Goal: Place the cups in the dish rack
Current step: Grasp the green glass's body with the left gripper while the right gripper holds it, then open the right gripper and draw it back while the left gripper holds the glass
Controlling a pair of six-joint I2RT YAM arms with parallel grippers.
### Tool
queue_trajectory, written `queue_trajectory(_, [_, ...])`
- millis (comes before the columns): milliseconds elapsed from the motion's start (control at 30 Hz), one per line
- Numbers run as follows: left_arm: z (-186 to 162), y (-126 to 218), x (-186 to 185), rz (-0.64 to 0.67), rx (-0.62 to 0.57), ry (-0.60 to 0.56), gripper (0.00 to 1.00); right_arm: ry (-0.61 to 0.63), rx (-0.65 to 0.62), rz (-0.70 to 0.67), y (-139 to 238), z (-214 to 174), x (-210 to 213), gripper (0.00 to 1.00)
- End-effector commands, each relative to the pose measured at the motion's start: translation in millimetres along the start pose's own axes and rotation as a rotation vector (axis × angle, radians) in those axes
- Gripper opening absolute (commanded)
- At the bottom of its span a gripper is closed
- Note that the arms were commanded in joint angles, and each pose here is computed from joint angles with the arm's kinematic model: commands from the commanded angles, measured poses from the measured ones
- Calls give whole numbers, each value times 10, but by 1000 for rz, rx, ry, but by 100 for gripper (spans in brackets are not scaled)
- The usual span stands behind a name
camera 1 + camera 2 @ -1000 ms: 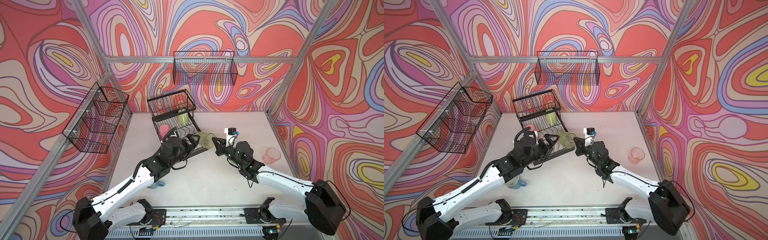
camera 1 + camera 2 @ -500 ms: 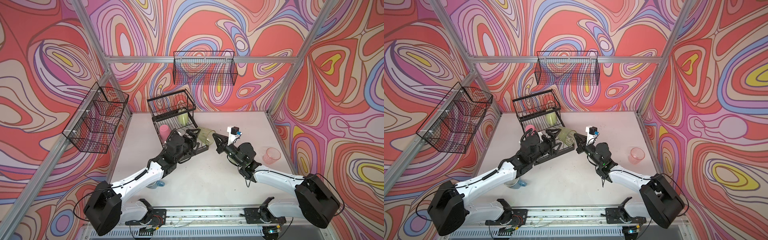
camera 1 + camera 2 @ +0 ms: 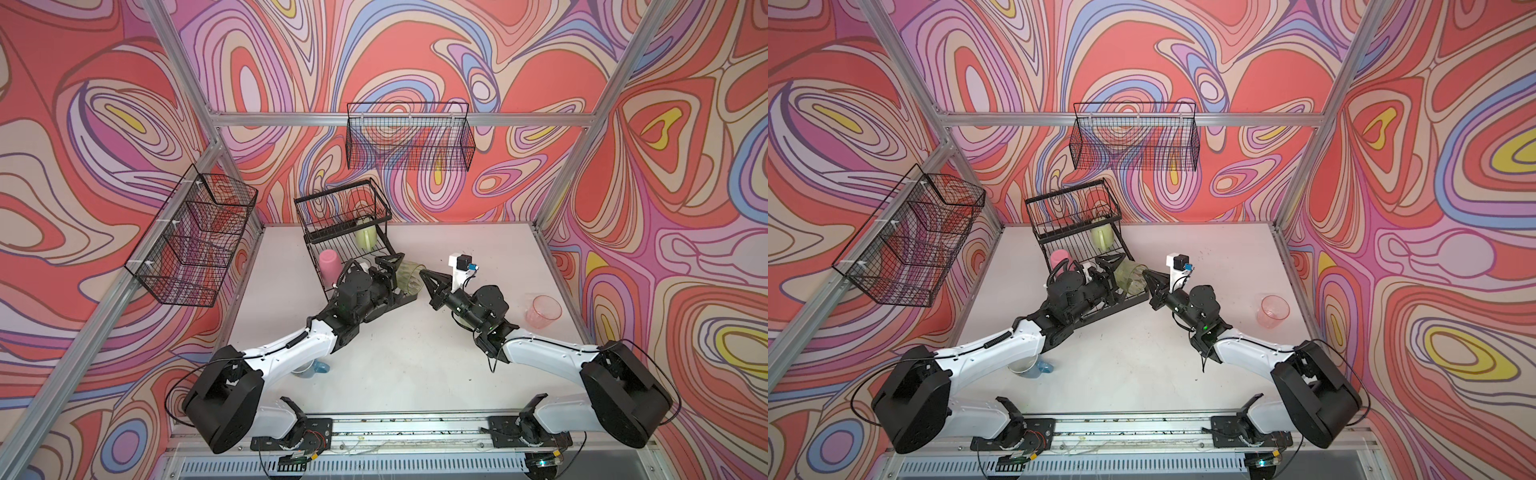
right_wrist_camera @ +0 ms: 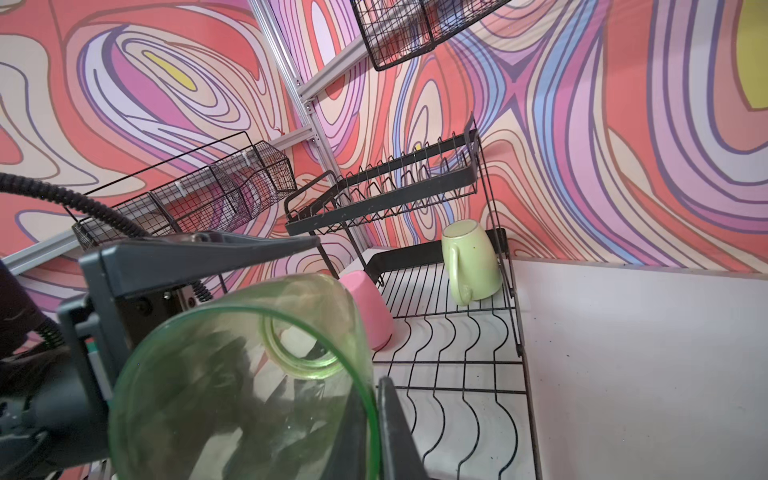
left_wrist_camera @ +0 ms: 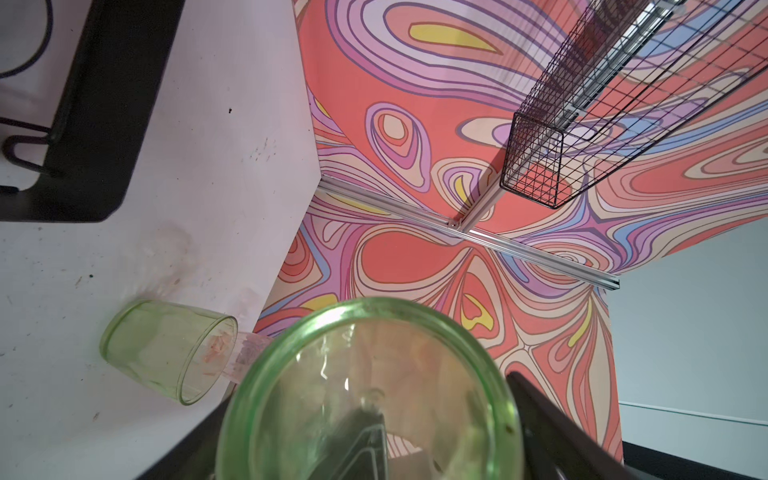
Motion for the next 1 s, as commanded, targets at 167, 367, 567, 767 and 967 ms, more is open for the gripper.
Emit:
queue_trajectory(167, [-17,2,-74,-38,36,4,84,3,6,70,-98,101,85,0])
queue_trajectory(367, [1,16,-51,-43,32,-6,82,-5,40,98,-144,93,106,0])
queue_trajectory(567, [23,31,-59,-50,24,-34,75,-9,62,106,-153,116,86,0])
queue_trajectory(767, [9,58,-133,-70,13,-115,73,-17,88,97,-151,134,68,3])
queue_trajectory(967, [63,127,-138,-44,-50,-245,72,-27,143,58,-141,130,44,43])
Point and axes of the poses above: each gripper's point midway between its finger pads, its own y axis back along the fingers, its own x axis along the line the jaws close on, z = x × y, the point moved 6 cm from there along y, back along the fingers, and after that the axes turned 5 degrees about y, right-handed, at the moved point
